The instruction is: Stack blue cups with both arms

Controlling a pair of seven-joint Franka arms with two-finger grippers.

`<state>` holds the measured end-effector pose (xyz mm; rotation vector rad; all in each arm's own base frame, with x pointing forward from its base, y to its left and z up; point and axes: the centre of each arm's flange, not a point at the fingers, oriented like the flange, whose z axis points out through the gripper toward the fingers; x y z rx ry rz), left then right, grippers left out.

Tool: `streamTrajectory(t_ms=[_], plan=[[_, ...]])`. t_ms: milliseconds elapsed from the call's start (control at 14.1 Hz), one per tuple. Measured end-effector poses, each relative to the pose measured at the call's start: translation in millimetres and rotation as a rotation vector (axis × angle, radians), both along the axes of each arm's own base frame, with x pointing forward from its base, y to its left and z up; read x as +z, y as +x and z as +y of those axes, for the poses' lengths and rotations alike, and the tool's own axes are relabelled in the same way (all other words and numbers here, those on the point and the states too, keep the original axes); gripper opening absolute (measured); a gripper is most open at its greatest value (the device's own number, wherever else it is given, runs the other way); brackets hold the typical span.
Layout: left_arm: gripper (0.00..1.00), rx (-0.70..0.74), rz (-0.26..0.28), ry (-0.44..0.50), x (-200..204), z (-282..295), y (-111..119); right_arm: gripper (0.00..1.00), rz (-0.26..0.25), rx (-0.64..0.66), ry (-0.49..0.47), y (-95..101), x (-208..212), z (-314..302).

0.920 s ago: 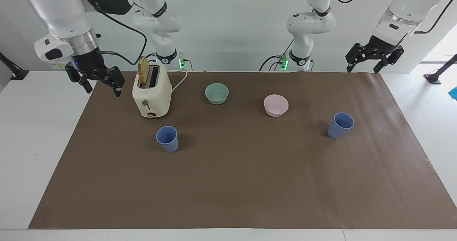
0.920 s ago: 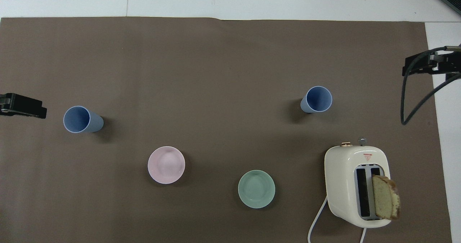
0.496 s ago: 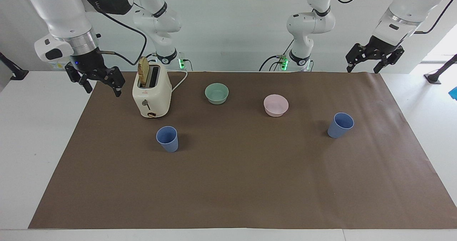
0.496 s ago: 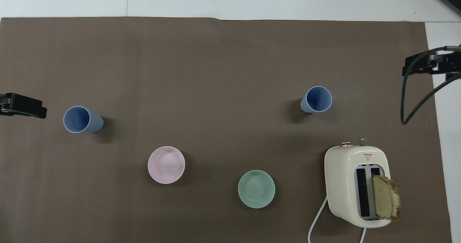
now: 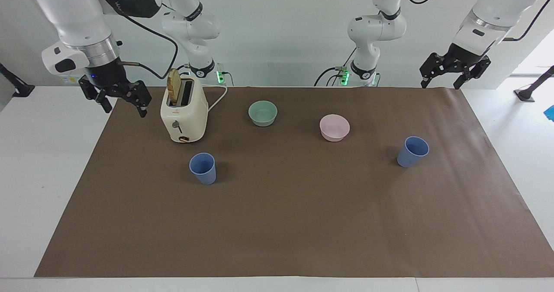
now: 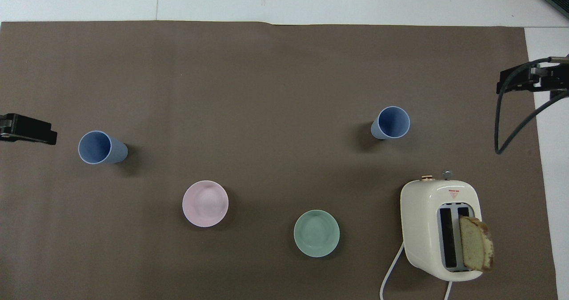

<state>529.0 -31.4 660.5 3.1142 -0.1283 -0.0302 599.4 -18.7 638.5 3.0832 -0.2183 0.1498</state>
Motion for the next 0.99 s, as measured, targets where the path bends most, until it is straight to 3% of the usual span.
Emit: streamTrajectory(t_ms=[566, 991], plan=[[1.0, 0.027, -0.042, -0.002, -2.8, 13.4, 8.7, 1.0, 0.0, 0.0, 0.0, 0.0, 0.0, 0.0], [1.0, 0.091, -0.07, -0.001, -39.7, 70.0, 26.6, 1.0, 0.0, 0.0, 0.0, 0.0, 0.0, 0.0]])
